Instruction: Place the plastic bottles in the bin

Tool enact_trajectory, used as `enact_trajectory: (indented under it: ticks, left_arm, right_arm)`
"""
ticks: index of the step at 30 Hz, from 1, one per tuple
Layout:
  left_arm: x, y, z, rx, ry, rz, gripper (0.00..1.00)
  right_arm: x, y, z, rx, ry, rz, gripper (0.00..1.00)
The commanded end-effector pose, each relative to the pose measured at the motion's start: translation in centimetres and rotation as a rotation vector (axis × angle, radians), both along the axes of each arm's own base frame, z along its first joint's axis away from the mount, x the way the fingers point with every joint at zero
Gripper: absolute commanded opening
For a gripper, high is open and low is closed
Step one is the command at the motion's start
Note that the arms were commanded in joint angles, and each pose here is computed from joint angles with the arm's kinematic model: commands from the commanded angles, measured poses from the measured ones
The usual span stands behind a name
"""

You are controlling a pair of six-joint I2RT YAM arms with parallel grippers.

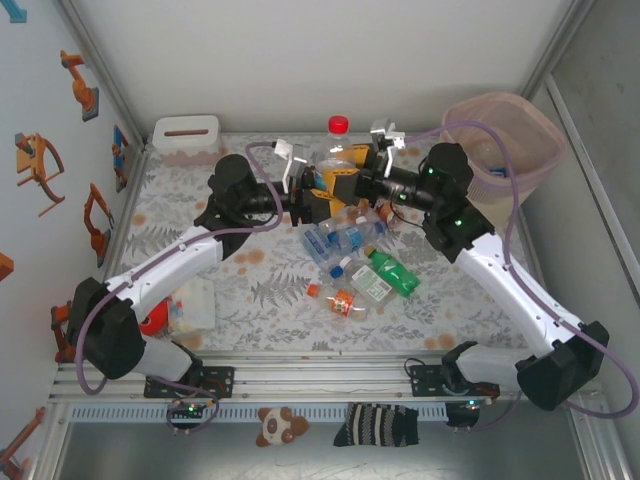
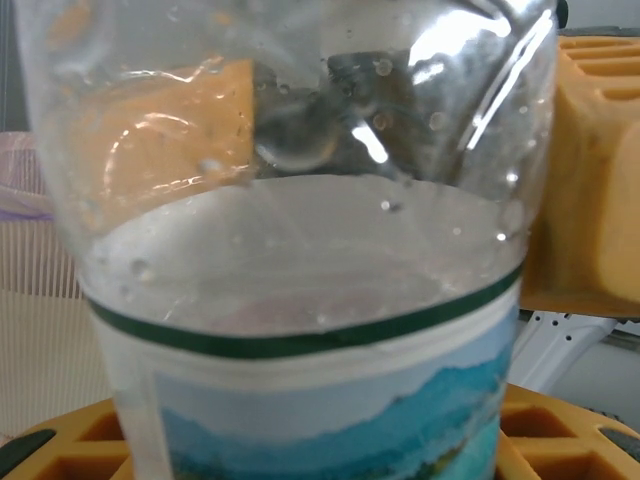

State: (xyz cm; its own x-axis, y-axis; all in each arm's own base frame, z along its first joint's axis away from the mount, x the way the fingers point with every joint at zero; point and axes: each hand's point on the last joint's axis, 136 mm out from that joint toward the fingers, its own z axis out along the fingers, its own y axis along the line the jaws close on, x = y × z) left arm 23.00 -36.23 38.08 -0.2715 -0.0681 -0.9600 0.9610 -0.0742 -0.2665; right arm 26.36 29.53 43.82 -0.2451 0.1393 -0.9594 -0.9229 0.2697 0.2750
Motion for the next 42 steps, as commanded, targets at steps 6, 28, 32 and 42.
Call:
enact_trajectory:
  ticks: [6, 28, 32, 42]
  left_arm:
    - [-0.6, 0.0, 0.9, -0.004, -0.031, -0.018, 0.47]
    - [2.3, 4.9, -1.7, 0.109, -0.026, 0.209, 0.81]
    - [3.0, 6.3, -2.1, 0.129, 0.003, 0.250, 0.81]
    - [2.9, 7.5, -2.9, 0.159, 0.000, 0.274, 0.82]
  right_arm:
    - [-1.2, 0.3, 1.7, 0.016, -0.049, 0.040, 0.58]
    - [4.2, -6.4, 2.1, -0.176, -0.002, -0.375, 0.51]
    - [6.8, -10.3, 2.0, -0.210, 0.048, -0.526, 0.51]
    - [13.2, -20.8, 2.4, -0.190, 0.209, -0.885, 0.44]
